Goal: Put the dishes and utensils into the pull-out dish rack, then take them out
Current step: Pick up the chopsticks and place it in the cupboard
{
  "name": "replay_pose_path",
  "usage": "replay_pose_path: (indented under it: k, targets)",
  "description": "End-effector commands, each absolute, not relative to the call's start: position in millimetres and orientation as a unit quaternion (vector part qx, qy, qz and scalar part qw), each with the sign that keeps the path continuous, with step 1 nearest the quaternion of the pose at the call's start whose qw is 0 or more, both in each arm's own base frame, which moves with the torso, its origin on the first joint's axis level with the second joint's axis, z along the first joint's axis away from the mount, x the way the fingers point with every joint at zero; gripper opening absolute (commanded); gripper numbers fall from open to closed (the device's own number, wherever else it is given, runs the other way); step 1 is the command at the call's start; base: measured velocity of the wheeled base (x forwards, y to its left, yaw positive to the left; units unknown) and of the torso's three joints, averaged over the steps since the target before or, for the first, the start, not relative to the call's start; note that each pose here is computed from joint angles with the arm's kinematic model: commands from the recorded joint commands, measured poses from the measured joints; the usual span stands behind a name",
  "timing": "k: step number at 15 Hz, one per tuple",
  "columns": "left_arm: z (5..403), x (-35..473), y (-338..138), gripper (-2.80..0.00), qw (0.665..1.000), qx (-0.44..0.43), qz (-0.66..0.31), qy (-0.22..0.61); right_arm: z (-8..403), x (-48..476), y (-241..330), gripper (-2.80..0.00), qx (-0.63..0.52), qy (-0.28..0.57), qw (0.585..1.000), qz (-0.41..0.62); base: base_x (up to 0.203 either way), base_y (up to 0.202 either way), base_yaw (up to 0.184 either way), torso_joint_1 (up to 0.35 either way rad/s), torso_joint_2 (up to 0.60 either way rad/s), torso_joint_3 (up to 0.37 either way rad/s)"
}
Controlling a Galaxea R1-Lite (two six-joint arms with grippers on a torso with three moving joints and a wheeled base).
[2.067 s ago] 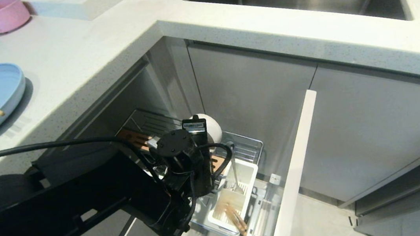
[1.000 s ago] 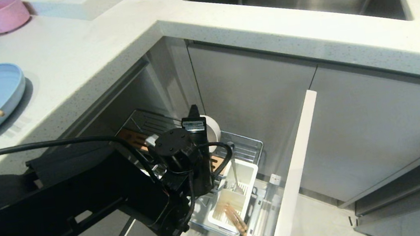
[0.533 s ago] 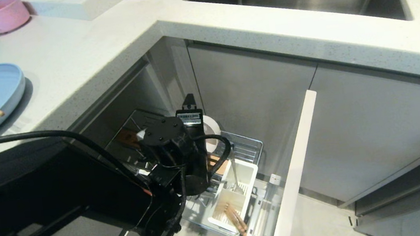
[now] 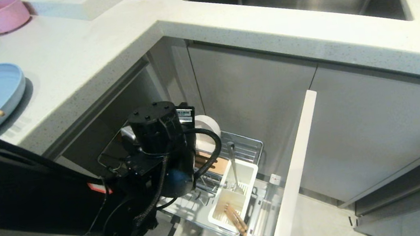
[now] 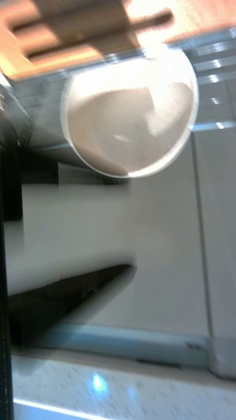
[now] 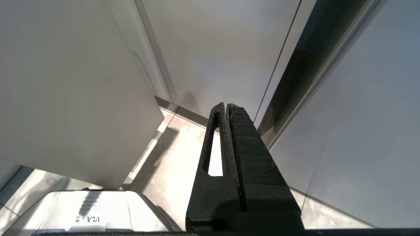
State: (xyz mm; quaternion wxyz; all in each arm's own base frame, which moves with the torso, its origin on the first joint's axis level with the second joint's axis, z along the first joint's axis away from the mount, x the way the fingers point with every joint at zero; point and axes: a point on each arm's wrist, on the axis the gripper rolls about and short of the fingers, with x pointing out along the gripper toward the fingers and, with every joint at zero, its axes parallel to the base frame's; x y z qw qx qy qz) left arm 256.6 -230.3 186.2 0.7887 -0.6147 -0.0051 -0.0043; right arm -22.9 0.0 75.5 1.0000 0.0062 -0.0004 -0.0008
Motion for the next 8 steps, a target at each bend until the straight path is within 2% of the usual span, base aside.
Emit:
replay_pose_path:
  k: [1,6,8]
  targets:
    - [201,245,-223,-2.80,0.790,-0.614,-0.002,0.006,75,-23,0,-2.80,0.006,0.001,1.000,-0.001,0.000,0.000,0.000,0.000,0.00,0.000]
    - [230,210,-212,-2.80,0.792,-0.600,-0.038,0.106,75,-23,0,-2.80,0.006,0.001,1.000,-0.001,0.000,0.000,0.000,0.000,0.00,0.000]
    - [246,199,-220,-2.80,0.800,-0.584,-0.071,0.115,75,-23,0,-2.80,0.006,0.001,1.000,-0.001,0.000,0.000,0.000,0.000,0.00,0.000]
